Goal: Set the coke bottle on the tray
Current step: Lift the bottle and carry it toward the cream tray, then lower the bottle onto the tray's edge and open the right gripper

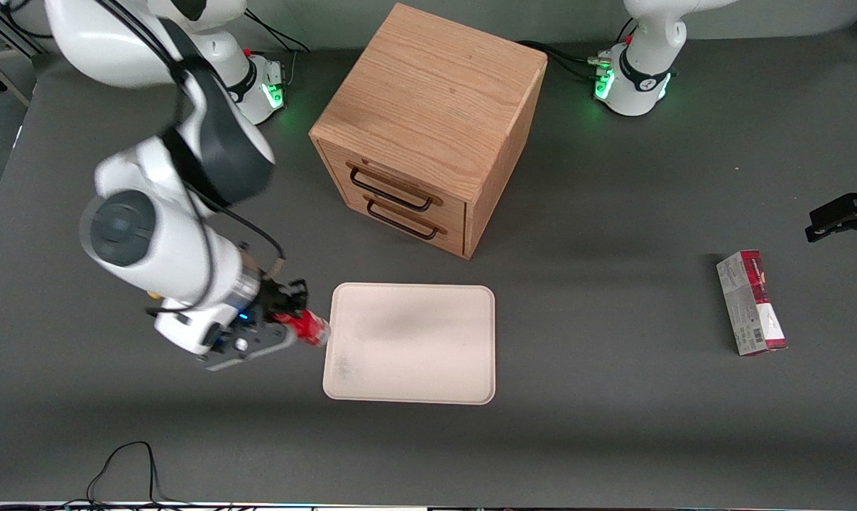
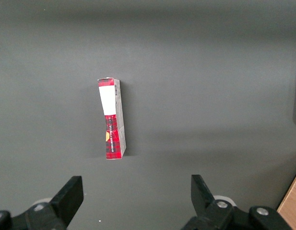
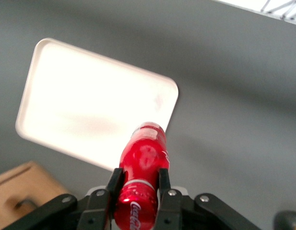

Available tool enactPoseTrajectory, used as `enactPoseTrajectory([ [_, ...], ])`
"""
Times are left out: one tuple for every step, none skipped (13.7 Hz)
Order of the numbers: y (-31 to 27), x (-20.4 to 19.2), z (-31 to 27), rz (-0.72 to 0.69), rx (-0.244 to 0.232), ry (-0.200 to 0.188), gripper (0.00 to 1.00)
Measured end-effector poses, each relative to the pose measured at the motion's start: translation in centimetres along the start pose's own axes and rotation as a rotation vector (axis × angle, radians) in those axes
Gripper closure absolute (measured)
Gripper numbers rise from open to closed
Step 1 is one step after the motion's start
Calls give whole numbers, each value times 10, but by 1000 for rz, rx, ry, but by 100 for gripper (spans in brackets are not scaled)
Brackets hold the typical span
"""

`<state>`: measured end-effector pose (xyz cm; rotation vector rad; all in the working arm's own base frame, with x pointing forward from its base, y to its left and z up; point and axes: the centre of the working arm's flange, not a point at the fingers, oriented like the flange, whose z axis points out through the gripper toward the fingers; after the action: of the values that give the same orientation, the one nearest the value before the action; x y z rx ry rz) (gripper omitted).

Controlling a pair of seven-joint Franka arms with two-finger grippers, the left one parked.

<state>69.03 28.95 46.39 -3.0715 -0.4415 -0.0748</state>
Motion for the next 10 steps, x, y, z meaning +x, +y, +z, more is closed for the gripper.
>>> enactPoseTrajectory([
  [-10,8,28,-12,-22,16,66],
  [-17,15,57,-20,-36,28,66],
  [-20,20,86,-27,-43,33,66],
  [-20,24,111,-30,-41,36,66],
  [-18,27,129,-29,-35,39,66],
  [-15,28,142,-25,-31,41,66],
  [-13,29,149,-19,-29,40,66],
  [-10,28,152,-5,-29,36,66],
  [-10,29,151,16,-28,40,59],
  [-10,30,149,40,-25,51,48],
])
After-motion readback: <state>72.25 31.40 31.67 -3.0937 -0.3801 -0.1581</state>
